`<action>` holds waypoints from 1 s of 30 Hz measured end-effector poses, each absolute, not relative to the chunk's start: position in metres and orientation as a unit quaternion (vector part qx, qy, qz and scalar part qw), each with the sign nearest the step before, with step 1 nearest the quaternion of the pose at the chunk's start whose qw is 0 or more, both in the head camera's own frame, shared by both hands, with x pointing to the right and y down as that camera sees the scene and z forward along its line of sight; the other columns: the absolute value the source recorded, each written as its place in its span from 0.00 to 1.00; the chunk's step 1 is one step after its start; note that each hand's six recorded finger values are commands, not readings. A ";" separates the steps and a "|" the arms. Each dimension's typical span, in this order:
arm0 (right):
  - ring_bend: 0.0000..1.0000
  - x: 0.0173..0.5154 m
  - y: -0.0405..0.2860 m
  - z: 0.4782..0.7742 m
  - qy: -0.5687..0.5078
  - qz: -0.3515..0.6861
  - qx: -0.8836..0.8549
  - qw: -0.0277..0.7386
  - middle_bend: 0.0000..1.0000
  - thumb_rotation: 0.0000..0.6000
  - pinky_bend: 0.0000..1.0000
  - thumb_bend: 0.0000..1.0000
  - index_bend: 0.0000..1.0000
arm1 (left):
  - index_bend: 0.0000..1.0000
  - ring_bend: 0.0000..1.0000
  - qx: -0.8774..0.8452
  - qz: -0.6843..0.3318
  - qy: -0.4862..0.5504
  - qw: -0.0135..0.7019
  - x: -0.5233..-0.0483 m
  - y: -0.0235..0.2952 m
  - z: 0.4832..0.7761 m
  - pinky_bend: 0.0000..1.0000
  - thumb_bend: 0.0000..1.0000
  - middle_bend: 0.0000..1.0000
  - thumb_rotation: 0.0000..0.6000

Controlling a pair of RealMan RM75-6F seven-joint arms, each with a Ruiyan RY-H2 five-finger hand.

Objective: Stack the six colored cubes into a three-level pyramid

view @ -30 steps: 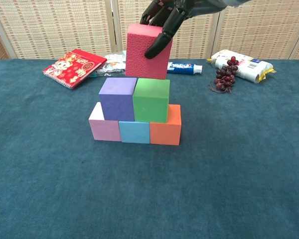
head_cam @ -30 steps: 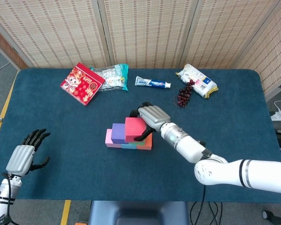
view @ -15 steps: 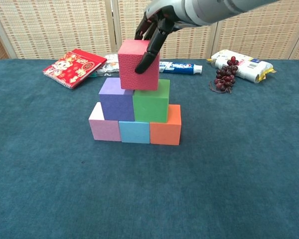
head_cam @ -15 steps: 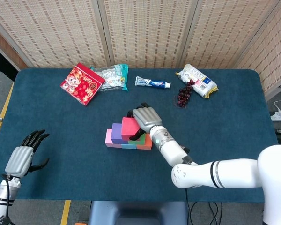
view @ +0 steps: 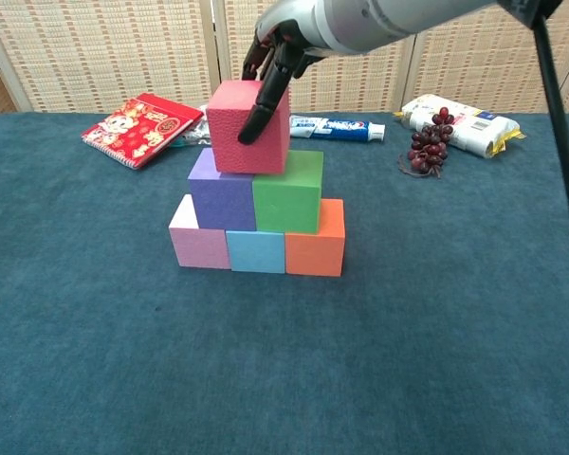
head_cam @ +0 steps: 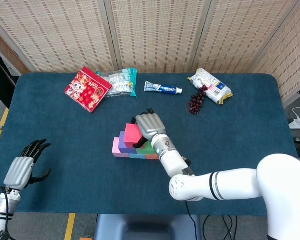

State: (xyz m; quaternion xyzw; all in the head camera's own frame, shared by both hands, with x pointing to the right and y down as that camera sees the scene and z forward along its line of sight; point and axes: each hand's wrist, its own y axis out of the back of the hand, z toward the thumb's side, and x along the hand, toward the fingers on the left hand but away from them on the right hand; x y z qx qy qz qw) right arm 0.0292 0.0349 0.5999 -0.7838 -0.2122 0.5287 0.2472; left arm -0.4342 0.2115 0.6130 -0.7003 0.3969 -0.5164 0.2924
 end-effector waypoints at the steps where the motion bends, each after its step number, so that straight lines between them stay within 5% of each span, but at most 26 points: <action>1: 0.27 0.028 0.035 0.601 -0.211 0.530 -0.783 0.247 0.46 1.00 0.12 0.35 0.49 | 0.15 0.02 -0.700 -0.517 0.397 0.292 -0.435 0.212 0.613 0.13 0.33 0.04 1.00; 30: 0.26 0.024 0.037 0.606 -0.204 0.542 -0.774 0.255 0.46 1.00 0.10 0.36 0.48 | 0.15 0.02 -0.702 -0.518 0.398 0.286 -0.437 0.213 0.618 0.13 0.33 0.04 1.00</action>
